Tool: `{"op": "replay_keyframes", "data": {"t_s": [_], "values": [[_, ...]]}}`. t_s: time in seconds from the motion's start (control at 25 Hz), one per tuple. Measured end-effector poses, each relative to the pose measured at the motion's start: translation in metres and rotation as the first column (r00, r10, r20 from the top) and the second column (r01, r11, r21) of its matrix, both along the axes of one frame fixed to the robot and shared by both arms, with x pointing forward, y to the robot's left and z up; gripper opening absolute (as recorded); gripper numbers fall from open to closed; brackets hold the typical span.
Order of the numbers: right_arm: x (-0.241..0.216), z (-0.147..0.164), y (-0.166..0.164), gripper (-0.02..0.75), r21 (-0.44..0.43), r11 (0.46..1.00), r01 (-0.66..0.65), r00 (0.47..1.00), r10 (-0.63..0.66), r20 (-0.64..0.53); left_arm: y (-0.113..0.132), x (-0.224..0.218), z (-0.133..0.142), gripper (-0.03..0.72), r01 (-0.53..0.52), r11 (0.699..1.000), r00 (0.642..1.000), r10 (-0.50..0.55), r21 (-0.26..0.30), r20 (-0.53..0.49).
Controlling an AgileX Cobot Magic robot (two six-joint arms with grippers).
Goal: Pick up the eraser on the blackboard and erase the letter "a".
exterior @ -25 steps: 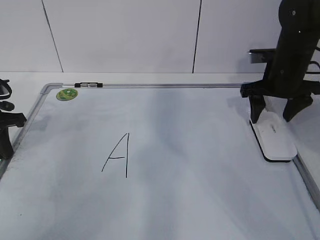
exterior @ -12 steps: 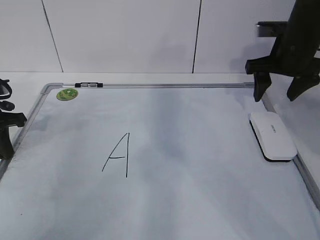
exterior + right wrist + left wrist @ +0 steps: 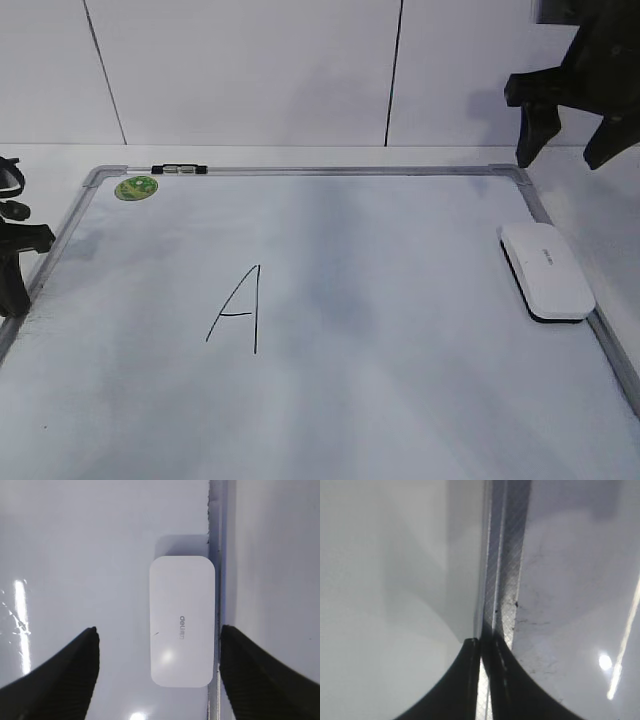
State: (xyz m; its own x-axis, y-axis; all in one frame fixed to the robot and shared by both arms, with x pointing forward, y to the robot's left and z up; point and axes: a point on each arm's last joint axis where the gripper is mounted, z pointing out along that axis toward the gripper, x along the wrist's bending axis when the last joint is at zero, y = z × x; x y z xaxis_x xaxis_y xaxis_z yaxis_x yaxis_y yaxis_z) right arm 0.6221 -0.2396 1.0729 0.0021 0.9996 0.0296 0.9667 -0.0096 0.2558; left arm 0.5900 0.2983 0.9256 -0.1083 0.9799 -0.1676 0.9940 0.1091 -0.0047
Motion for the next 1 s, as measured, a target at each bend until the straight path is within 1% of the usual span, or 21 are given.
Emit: {"op": "replay_keyframes", "data": {"t_s": [0.32, 0.72, 0.84, 0.96, 1.0], "values": [[-0.005, 0.010, 0.002, 0.594, 0.031, 0.999, -0.010, 1.000, 0.009, 0.021, 0.000, 0.000, 0.000, 0.015, -0.001, 1.000, 1.000, 0.001, -0.002, 0.002], [-0.006, 0.011, 0.004, 0.593, 0.052, 0.998, -0.022, 1.000, 0.021, 0.017, 0.000, -0.001, -0.001, 0.024, 0.001, 1.000, 1.000, -0.001, -0.003, -0.011], [-0.006, 0.011, 0.004, 0.593, 0.052, 0.998, -0.024, 1.000, 0.023, 0.016, -0.001, -0.001, -0.001, 0.058, -0.001, 1.000, 1.000, 0.001, -0.007, -0.019], [-0.006, 0.011, 0.004, 0.593, 0.054, 0.998, -0.024, 1.000, 0.023, 0.016, 0.000, -0.001, -0.001, 0.135, -0.014, 1.000, 0.999, 0.014, -0.010, -0.032], [-0.006, 0.011, 0.004, 0.593, 0.054, 0.998, -0.024, 1.000, 0.023, 0.014, 0.000, -0.001, -0.001, 0.172, -0.014, 1.000, 0.999, 0.014, -0.011, -0.040]]}}
